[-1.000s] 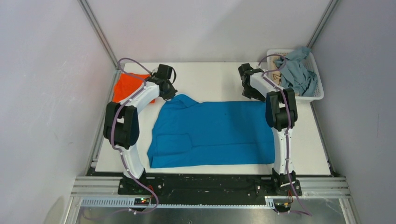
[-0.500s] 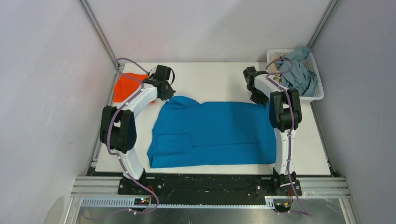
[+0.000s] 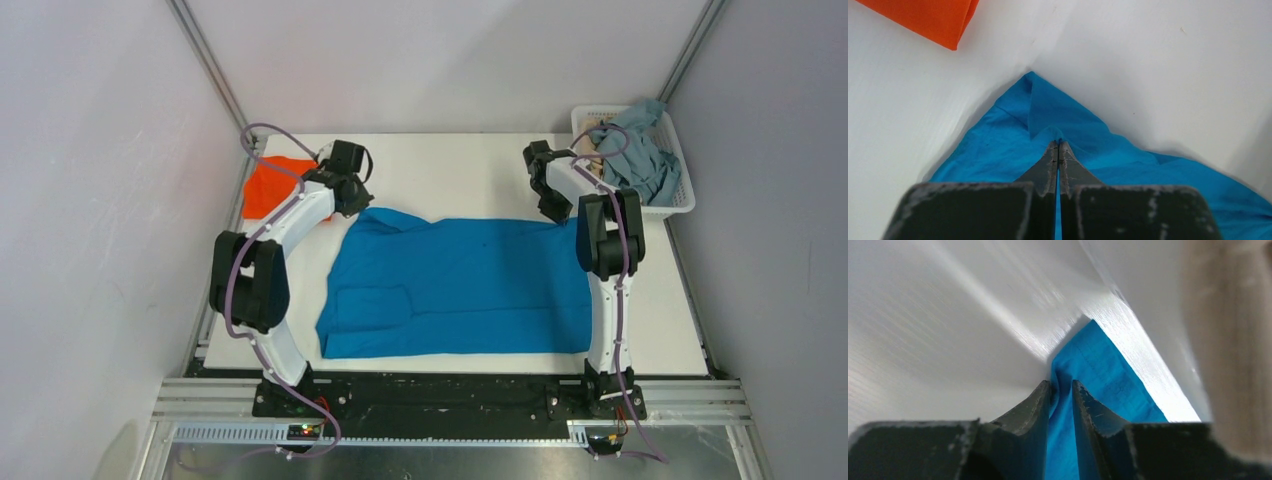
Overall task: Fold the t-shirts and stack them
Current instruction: Grab the side of the flattened tshirt furthest away from the robot with both arms, then fold the other side of the tshirt into a rectangle
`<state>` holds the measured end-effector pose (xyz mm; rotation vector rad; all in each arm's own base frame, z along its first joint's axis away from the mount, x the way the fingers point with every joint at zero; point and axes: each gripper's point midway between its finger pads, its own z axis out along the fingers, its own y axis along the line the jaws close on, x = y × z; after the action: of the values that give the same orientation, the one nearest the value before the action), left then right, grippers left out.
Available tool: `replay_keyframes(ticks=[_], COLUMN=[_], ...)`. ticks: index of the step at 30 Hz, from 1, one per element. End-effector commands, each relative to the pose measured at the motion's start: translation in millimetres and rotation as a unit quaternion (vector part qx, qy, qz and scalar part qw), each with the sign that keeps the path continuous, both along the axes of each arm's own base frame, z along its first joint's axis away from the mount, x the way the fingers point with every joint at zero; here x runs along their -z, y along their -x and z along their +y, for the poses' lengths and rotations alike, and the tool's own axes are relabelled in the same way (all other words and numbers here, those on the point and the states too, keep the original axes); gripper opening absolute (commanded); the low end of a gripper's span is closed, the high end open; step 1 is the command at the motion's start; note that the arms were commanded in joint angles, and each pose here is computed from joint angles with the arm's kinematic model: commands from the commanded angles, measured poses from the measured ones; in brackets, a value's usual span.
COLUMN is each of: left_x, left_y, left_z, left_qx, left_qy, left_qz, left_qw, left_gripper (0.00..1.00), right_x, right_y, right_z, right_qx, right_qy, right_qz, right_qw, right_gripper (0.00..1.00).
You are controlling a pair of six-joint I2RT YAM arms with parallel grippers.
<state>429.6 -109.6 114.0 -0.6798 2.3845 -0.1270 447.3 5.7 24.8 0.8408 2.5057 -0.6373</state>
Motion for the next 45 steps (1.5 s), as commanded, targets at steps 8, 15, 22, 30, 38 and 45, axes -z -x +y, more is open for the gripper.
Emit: replay_keyframes(ticks=[8,15,22,30,38,45], left_x=[-33.0,-40.5,-37.4,-35.2,-29.2,-29.0], left_y=[-0.6,18.3,66.0,124.3,179.8,213.1], left_z=[3.5,3.0,10.2,16.6,31.1,29.5], left_qx=[0.007,0.007,-0.015,-0.019,-0.041,-0.029], left_qy=[-0.009,0.001,0.004,0.026,0.030,0.045], left_qz=[-0.044,-0.051,-0.056,-0.073,-0.066,-0.050], left_qw=[0.999,0.999,0.998,0.997,0.996,0.997], left_gripper=[0.00,0.00,0.00,0.00,0.00,0.00], right_x=[3.6,-29.2,-62.5,-77.7,-90.2,-96.2], right_y=[-22.7,-18.4,10.5,59.6,86.0,100.7], right_z=[2.4,12.3,23.3,24.8,28.3,35.0], right_qx=[0.000,-0.027,-0.045,-0.060,-0.074,-0.096], right_qy=[-0.008,0.003,-0.007,0.002,-0.004,-0.010], right_qz=[-0.018,-0.048,-0.095,-0.099,-0.110,-0.113], right_qw=[1.000,0.998,0.994,0.993,0.991,0.989], right_gripper=[0.00,0.00,0.00,0.00,0.00,0.00])
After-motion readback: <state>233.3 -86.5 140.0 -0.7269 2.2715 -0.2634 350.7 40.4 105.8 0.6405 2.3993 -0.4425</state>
